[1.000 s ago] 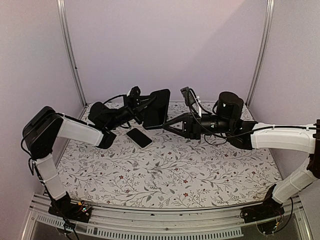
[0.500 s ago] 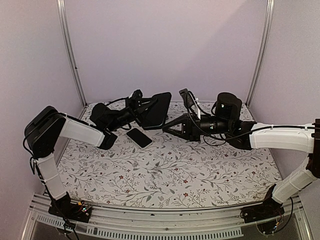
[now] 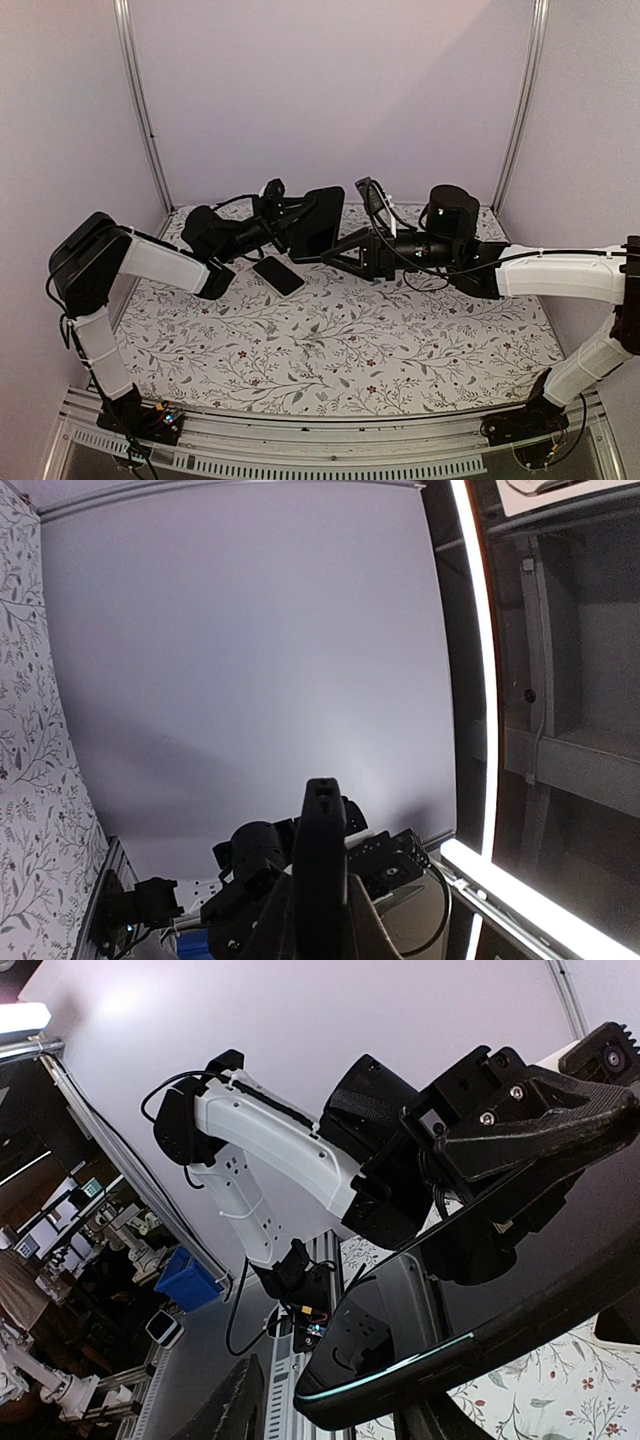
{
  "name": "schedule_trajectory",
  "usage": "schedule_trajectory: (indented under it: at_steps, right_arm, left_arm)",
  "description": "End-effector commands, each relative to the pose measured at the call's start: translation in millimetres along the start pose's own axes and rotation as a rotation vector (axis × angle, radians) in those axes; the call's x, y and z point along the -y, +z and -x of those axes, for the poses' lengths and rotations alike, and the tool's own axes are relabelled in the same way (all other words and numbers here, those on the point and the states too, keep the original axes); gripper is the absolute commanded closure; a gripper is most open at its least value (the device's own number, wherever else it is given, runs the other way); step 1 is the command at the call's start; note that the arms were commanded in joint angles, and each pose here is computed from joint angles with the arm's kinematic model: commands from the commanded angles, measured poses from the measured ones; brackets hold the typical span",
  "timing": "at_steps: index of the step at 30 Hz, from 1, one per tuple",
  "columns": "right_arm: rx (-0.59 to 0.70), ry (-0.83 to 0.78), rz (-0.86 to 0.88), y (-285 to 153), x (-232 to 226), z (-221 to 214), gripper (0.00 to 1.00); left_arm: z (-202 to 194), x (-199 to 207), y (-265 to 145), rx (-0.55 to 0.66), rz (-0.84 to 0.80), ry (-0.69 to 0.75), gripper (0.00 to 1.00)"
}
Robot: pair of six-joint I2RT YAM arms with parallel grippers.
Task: Take the phone out of the phone case
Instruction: Remove the bottom right corner of the phone case from the phone.
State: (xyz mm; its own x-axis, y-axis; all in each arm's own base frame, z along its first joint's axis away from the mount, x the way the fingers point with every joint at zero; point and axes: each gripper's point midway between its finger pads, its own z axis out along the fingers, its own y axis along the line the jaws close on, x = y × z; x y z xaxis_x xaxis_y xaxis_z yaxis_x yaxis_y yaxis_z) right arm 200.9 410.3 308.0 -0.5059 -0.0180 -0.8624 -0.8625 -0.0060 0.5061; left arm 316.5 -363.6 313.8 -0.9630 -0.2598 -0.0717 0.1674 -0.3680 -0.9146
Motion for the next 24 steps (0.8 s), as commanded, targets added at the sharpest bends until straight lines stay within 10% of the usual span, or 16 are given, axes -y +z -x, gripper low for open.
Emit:
schedule_trajectory:
  at_steps: [1,9,24]
  right_arm:
    - [0.078,-0.037,0.007,0.6,-12.4,31.1,0.60]
    - [0.080,-0.110,0.037,2.3,-25.0,37.5,0.90]
    - [0.107,-0.212,0.059,6.9,-37.4,58.3,0.80]
  left_arm:
    - [-11.5,13.7,5.5,-0.041,-0.018,0.081,1.00]
    - [-14.0,7.1,10.3,-0.066,-0.004,0.038,1.00]
    - [-21.1,-13.9,11.5,-0.087,0.082,0.003,1.00]
